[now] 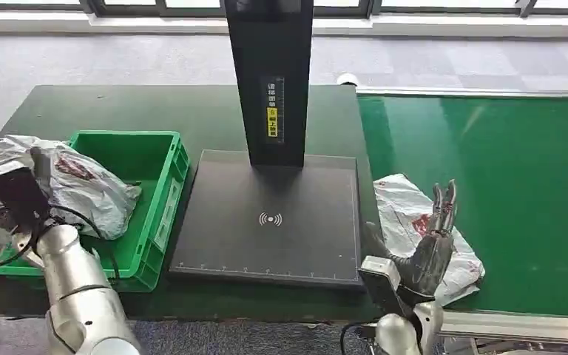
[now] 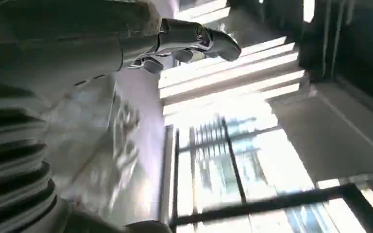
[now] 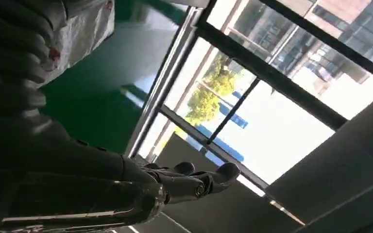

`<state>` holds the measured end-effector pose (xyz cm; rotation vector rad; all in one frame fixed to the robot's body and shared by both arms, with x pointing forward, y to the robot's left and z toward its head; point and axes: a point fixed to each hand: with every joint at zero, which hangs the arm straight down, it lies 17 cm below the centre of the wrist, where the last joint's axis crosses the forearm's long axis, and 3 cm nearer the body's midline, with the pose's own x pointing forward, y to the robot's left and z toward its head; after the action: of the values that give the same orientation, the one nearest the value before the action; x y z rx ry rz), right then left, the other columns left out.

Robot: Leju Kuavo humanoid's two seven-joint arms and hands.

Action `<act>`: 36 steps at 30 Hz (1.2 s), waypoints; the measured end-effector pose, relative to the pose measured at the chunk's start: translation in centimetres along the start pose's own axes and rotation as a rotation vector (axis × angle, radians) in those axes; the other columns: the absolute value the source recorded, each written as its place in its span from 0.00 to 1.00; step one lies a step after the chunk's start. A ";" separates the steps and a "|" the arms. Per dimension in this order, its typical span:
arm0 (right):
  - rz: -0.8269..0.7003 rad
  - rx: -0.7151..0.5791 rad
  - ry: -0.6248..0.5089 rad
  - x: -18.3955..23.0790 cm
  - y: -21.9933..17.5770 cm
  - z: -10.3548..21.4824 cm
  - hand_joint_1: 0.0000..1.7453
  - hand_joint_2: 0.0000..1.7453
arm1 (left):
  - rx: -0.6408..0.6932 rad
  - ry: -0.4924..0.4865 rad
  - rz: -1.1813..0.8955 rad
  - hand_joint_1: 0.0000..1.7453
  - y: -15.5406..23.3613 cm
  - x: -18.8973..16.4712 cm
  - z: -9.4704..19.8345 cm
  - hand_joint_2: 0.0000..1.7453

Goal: Moved the parcel from conveyor to table for the left to box.

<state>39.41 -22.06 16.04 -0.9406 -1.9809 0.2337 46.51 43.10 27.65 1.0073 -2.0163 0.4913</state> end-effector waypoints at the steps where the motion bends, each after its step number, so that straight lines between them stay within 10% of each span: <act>1: 0.048 0.014 0.011 -1.0 0.1 -0.2 0.00 1.00 | -0.083 0.010 0.082 0.00 -1.9 0.2 1.4 1.00; 14: 0.463 0.211 0.559 -21.5 -1.0 4.2 0.00 1.00 | -0.633 0.090 0.585 0.00 -12.3 6.9 19.7 1.00; 36: 0.323 0.403 0.742 -26.0 2.5 9.7 0.00 1.00 | -0.719 0.079 0.551 0.00 -13.4 7.7 23.0 1.00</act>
<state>40.88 -36.53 -7.77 -0.9025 -1.0516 0.3825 43.17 16.66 20.01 -0.0059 -2.1362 0.0505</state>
